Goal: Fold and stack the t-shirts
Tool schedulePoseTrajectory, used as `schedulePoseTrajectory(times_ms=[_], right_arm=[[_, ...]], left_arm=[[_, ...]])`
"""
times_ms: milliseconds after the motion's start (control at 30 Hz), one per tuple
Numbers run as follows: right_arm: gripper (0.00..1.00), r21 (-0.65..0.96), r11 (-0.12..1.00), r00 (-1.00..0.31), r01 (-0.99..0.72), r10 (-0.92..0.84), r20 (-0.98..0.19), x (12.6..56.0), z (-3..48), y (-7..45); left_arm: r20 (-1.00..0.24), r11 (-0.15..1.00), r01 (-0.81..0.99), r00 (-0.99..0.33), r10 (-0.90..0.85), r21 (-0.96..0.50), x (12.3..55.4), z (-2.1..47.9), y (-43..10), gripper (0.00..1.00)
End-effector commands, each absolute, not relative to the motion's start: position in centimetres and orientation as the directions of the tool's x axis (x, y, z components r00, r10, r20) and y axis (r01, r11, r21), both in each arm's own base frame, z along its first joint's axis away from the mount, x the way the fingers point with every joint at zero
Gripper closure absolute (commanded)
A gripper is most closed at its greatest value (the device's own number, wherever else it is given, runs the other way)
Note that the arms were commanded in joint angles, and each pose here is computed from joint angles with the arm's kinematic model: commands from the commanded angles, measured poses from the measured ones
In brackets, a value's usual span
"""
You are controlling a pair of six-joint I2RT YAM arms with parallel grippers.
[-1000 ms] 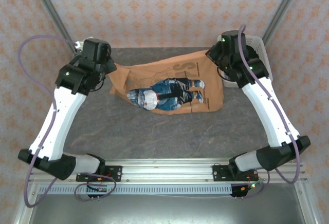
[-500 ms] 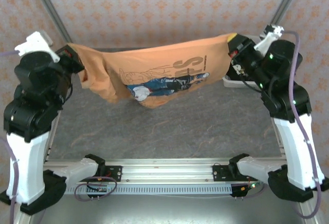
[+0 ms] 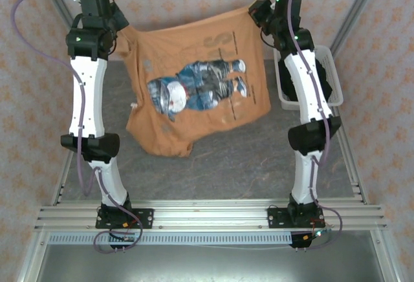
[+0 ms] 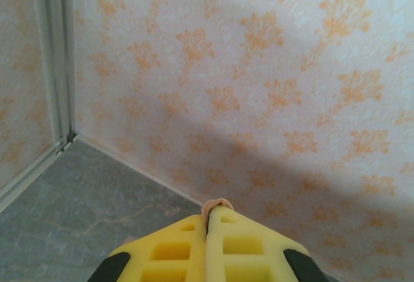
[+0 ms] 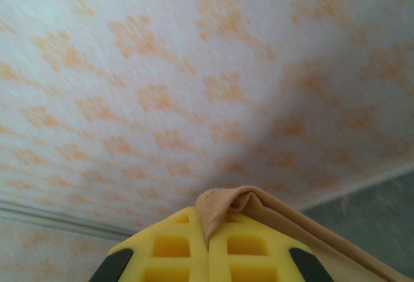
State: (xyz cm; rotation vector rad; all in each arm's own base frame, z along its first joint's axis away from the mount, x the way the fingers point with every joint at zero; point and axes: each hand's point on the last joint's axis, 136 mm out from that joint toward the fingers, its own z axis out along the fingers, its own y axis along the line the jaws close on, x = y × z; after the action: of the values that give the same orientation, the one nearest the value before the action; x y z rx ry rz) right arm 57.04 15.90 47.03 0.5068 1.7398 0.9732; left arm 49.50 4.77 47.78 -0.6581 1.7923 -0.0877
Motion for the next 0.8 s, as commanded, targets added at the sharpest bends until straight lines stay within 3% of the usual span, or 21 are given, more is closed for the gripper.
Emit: schedulePoseTrajectory(times_ms=[0, 133, 267, 433, 567, 667, 700, 767], right_arm=[[1.00, 0.808, 0.511, -0.213, -0.294, 0.789, -0.576, 53.3, 57.3, 13.0], [1.00, 0.805, 0.531, -0.142, -0.265, 0.804, -0.577, 52.2, 58.7, 9.9], [1.00, 0.795, 0.589, -0.197, -0.145, 0.770, -0.607, 51.9, 55.7, 8.5], [1.00, 0.690, 0.690, -0.390, 0.219, 0.710, -0.586, 50.2, 44.5, 6.8], [1.00, 0.586, 0.689, -0.473, 0.426, 0.722, -0.505, 46.2, 32.7, 5.4], [1.00, 0.444, 0.675, -0.524, 0.590, 0.738, -0.426, 40.8, 22.3, 4.0], [1.00, 0.395, 0.674, -0.544, 0.624, 0.738, -0.400, 39.3, 19.6, 3.7], [1.00, 0.314, 0.683, -0.591, 0.660, 0.729, -0.345, 36.4, 14.5, 3.4]], left_arm=[[-0.892, 0.874, -0.176, 0.110, -0.439, -0.452, 43.9, 60.2, 4.1, 1.00], [-0.883, 0.897, -0.052, 0.211, -0.420, -0.439, 40.4, 64.9, 2.8, 1.00], [-0.923, 0.924, 0.004, 0.063, -0.381, -0.381, 39.2, 62.6, -0.3, 1.00], [-0.906, 0.957, -0.111, -0.307, -0.290, -0.269, 38.1, 50.6, -4.4, 1.00], [-0.708, 0.951, -0.191, -0.636, -0.309, -0.244, 34.8, 35.0, -7.2, 1.00], [-0.548, 0.952, -0.185, -0.783, -0.292, -0.244, 31.7, 25.4, -9.9, 1.00], [-0.497, 0.941, -0.185, -0.811, -0.309, -0.284, 31.0, 23.0, -11.1, 0.94], [-0.401, 0.917, -0.206, -0.850, -0.340, -0.341, 29.7, 18.8, -12.6, 0.68]])
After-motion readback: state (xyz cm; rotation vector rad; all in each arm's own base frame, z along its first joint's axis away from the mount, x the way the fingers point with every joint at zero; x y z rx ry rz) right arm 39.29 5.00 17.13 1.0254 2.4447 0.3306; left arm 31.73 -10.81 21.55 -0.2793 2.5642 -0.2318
